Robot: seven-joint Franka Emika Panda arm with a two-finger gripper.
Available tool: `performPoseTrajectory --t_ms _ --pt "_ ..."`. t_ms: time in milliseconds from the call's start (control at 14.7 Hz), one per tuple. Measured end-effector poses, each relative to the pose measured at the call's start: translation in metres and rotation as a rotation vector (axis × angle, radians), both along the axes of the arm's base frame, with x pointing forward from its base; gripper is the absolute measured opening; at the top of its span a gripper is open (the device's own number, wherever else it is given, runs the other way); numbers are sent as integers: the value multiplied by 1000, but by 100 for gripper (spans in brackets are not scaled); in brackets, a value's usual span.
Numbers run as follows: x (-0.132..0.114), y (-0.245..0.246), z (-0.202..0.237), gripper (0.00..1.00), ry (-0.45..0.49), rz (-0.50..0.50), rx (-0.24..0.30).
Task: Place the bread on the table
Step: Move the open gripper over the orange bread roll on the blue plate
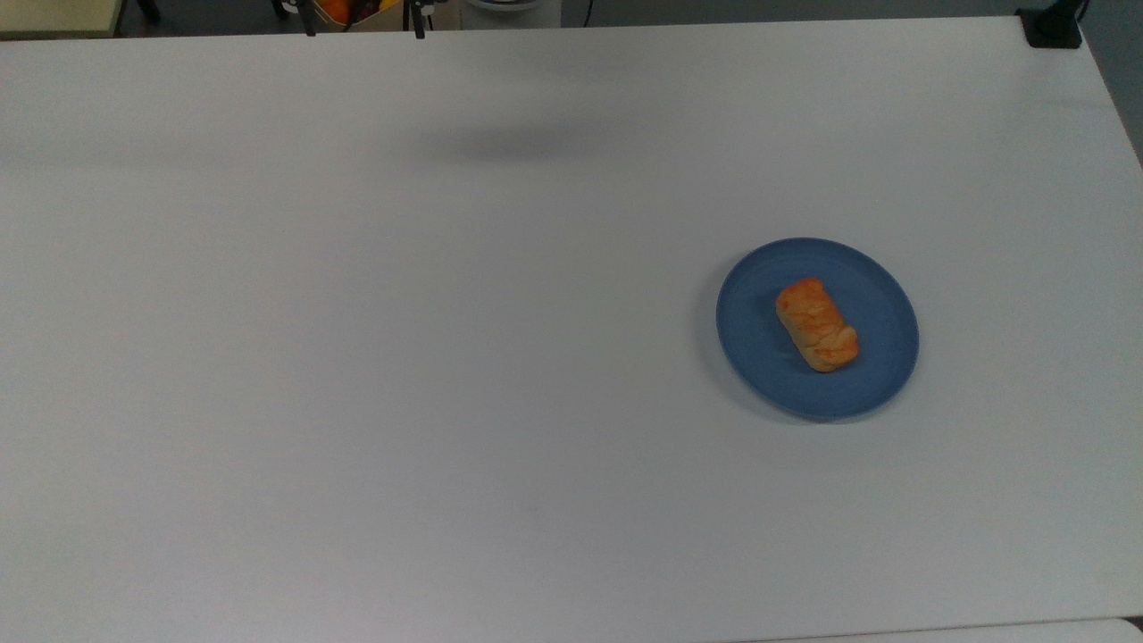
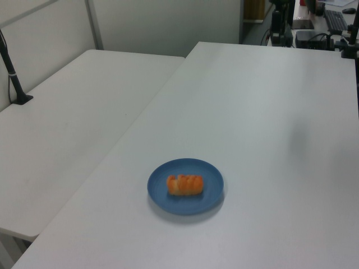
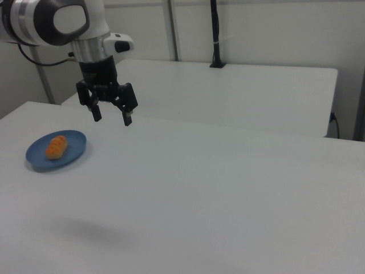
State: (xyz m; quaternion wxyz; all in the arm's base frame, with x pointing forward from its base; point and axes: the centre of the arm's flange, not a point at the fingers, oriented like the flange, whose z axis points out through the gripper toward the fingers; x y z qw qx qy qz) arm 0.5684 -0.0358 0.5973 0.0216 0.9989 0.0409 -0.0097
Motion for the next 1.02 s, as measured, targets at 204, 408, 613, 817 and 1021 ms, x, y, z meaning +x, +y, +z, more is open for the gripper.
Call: performPoseTrajectory --t_ms 204,408,613,817,1021 --pt "1 10 -1 100 1 15 16" --pt "4 48 -3 100 -5 64 84" --pt "9 99 -3 100 -46 110 116" --pt "15 176 -18 100 -90 135 135" --pt "20 250 -43 100 -145 153 126"
